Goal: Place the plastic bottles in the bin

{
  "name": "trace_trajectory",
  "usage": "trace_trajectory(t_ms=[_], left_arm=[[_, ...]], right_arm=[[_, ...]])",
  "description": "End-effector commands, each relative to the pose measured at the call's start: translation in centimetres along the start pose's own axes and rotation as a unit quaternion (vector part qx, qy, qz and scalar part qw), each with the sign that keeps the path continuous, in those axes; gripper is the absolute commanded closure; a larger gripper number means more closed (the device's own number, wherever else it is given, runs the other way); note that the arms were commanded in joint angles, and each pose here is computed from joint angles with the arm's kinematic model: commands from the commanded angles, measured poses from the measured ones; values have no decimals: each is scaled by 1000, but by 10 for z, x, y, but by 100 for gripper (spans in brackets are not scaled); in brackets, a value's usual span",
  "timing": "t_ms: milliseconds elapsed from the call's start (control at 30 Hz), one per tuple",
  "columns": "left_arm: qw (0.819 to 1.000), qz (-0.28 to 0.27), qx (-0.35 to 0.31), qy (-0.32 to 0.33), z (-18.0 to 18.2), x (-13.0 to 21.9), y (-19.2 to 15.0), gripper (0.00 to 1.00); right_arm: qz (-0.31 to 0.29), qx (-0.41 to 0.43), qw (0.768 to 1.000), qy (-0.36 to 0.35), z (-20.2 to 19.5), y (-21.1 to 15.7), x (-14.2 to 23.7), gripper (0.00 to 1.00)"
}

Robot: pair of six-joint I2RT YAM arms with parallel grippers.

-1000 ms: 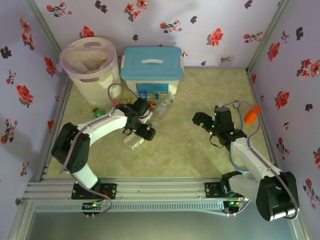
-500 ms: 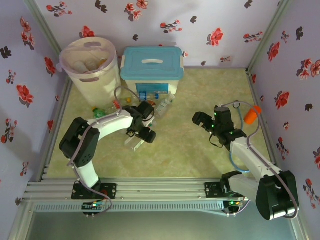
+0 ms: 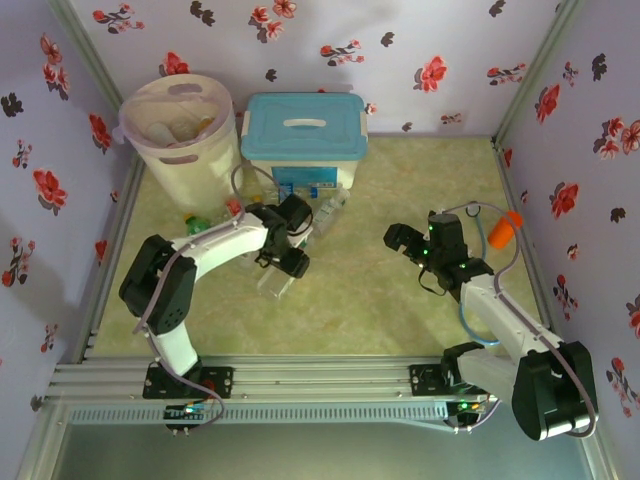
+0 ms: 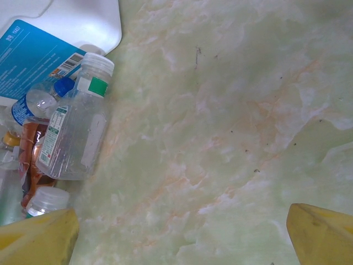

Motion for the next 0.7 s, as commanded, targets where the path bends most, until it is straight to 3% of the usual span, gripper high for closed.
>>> trace_trajectory(t_ms=[0, 200, 467, 567, 667], left_arm=[[998, -50, -25, 0, -5, 42, 22, 43], [990, -132, -45, -9, -5, 108, 58, 44], [964, -263, -12, 44, 53, 207, 101, 49], [945, -321, 33, 60, 89, 248, 115, 53], [911, -400, 75, 59, 120, 289, 131, 63]], right_arm=[[-9, 2, 1000, 5, 2, 4, 4, 2], [-11, 5, 1000, -1, 0, 3, 9, 3], [-9, 7, 1000, -4, -1, 2, 12, 3], [-10, 6, 1000, -6, -3, 0, 12, 3], [-6, 4, 1000, -5, -3, -1, 13, 3]])
Point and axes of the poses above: each hand's point on the last joint's axis, 136 mm out from that joint toward the fingers, its own x axis back along the fingers, its own z axis along the line the jaws close on, y = z × x, the point moved 3 cm from there along x, back along the fingers, and after that the axes turned 10 degrees about x, right-handed, at the moved point
